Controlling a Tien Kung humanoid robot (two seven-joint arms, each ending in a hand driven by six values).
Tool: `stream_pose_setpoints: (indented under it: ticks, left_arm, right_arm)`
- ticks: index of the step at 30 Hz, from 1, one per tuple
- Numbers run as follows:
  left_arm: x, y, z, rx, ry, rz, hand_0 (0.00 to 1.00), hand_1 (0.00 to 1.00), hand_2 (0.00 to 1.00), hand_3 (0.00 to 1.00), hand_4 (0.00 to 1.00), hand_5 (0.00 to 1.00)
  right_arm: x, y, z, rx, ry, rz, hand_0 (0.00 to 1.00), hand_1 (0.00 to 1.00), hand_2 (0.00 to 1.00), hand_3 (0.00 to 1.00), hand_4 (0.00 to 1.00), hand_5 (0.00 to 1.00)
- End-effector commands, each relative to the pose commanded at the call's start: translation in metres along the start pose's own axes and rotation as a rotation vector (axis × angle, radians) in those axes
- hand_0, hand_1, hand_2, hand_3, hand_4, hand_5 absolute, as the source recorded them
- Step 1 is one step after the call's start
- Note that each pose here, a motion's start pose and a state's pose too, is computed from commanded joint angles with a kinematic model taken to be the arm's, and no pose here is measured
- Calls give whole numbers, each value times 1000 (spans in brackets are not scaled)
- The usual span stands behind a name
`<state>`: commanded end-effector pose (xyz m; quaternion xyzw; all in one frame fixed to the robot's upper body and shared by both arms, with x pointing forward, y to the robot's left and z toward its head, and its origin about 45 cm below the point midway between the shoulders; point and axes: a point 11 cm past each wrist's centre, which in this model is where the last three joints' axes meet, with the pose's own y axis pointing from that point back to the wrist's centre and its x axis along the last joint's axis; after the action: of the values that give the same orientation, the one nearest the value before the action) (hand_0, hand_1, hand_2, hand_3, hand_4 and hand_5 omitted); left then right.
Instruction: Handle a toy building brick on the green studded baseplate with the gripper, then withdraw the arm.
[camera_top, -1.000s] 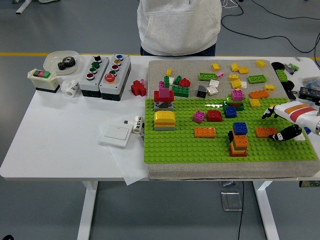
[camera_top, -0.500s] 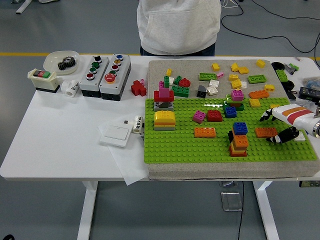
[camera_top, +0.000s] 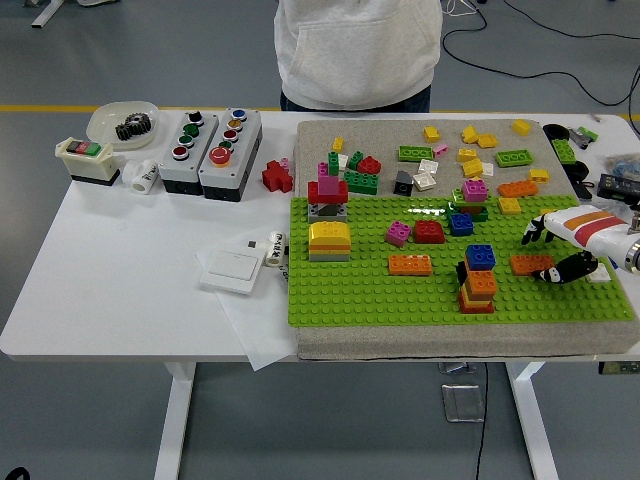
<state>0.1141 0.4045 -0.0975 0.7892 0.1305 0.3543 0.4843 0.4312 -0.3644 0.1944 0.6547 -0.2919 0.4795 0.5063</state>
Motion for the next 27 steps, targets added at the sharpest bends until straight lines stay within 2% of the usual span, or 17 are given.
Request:
stream_pose_setpoints:
  ticks: [27]
  left_arm:
    - [-1, 0, 1, -1, -5, -1, 561, 639, 697, 623, 644, 764]
  right_arm:
    - [-6, -2, 0, -2, 7, -18, 472, 506, 581, 583, 763, 294]
